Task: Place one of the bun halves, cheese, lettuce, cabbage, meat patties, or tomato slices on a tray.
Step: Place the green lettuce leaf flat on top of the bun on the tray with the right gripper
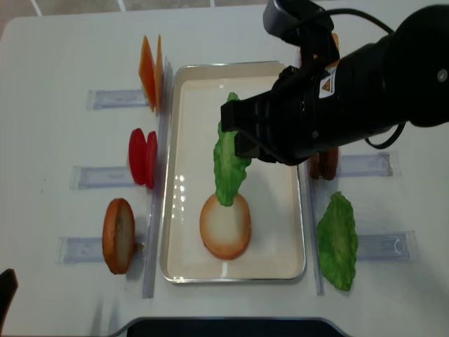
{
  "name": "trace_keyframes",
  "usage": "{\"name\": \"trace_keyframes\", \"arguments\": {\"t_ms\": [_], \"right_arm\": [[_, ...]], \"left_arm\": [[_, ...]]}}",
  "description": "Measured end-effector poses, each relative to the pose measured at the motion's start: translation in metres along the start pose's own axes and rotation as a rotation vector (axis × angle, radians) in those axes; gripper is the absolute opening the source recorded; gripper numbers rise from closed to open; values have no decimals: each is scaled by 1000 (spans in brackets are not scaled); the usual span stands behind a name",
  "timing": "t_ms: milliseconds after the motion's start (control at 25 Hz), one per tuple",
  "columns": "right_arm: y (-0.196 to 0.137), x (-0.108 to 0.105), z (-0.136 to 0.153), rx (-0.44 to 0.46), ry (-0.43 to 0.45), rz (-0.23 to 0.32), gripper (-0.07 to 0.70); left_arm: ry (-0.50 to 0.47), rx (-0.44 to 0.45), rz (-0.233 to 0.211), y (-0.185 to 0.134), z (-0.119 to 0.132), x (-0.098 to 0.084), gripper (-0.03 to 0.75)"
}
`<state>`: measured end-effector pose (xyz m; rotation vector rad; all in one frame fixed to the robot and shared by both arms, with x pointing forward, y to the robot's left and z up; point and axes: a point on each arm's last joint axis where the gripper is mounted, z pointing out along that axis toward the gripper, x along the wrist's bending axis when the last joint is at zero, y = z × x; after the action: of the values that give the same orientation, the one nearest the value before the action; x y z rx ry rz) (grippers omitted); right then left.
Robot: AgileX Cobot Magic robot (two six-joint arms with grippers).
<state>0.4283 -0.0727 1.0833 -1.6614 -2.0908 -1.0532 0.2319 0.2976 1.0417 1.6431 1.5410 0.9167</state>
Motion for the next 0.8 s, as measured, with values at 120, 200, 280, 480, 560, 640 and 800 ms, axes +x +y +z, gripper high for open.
{"name": "trace_keyframes", "arguments": {"t_ms": [120, 200, 280, 480, 560, 640, 800], "right_arm": [[-6, -6, 10, -5, 37, 30, 30], [-8, -8, 15, -1, 63, 47, 30], [-9, -9, 23, 12, 81, 56, 30], [-8, -10, 50, 61, 162, 66, 30], [-10, -10, 59, 81, 180, 59, 30], [-12, -11, 68, 103, 191, 55, 30], [-13, -18, 86, 129, 175, 55, 30]], "left_arm": [[0, 0, 0, 0, 0, 0, 219], [0, 0, 0, 0, 0, 0, 219], [0, 0, 0, 0, 0, 0, 219], [0, 0, 0, 0, 0, 0, 219], [0, 0, 0, 0, 0, 0, 219], [0, 0, 0, 0, 0, 0, 219], [0, 0, 0, 0, 0, 0, 219]]}}
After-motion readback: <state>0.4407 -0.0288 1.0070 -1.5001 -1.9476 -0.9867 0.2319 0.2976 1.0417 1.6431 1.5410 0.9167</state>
